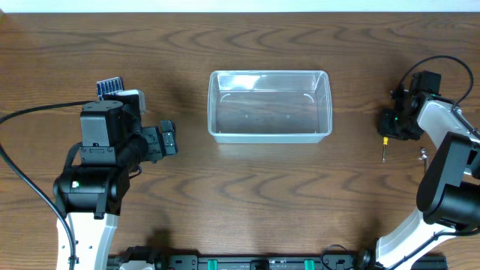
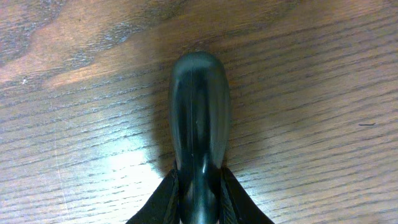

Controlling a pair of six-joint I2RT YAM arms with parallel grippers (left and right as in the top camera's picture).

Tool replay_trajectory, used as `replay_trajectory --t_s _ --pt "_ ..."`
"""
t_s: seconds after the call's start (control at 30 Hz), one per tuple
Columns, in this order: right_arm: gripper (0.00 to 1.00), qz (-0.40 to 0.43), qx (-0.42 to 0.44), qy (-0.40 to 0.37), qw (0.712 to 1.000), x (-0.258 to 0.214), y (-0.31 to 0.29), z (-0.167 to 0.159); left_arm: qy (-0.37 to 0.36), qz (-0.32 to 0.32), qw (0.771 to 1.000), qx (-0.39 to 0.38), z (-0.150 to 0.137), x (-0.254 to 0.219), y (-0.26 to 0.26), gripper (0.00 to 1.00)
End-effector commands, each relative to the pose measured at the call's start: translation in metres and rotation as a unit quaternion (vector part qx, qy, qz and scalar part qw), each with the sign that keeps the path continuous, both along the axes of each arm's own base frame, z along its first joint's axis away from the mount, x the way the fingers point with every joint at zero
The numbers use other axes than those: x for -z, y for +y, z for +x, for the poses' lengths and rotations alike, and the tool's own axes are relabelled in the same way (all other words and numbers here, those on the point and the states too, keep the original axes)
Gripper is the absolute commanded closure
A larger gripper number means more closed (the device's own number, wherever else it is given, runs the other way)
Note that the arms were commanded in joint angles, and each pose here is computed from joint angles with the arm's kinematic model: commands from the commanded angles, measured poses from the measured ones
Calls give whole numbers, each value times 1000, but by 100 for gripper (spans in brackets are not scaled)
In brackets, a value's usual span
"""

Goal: Pack container
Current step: 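Lower and close the right gripper on the screwdriver, lift it, then carry the screwdriver into the container and open the right gripper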

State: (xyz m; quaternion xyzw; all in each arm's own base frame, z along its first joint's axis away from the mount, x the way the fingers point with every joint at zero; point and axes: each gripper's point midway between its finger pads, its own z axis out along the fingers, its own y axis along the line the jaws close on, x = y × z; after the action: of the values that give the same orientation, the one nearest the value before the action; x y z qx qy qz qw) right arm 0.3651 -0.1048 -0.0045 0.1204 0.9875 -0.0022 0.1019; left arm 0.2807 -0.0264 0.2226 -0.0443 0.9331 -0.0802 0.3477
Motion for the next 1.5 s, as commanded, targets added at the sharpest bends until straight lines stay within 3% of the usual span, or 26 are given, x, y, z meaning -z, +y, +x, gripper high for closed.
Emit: replay_trajectory --t_s 0.0,0.13,0.47,0.6,0.77,0.87,1.03,1.33,1.47 --pt "86 13 4 34 999 21 2 -14 -11 7 1000 5 2 -8 1 2" --pt "98 13 4 34 999 21 2 -14 -11 7 1000 5 2 -8 1 2" --pt "99 12 6 26 1000 3 6 -8 -11 7 1000 5 2 -8 1 2" --pt "99 1 -22 -10 1000 -46 19 13 -11 7 1000 5 2 -8 1 2" --pt "99 -32 -112 -122 986 -155 62 50 -2 7 1000 5 -1 -6 1 2" --pt "99 -61 -219 -185 956 -211 105 61 -1 7 1000 5 -1 -5 1 2" --pt "99 -89 -446 -234 860 -245 203 56 0 7 1000 5 -2 -5 1 2" --pt "99 -75 -662 -205 717 -177 330 43 0 7 1000 5 -2 -5 1 1" --pt "99 -63 -690 -159 703 -132 339 42 0 7 1000 5 -2 -5 1 2"
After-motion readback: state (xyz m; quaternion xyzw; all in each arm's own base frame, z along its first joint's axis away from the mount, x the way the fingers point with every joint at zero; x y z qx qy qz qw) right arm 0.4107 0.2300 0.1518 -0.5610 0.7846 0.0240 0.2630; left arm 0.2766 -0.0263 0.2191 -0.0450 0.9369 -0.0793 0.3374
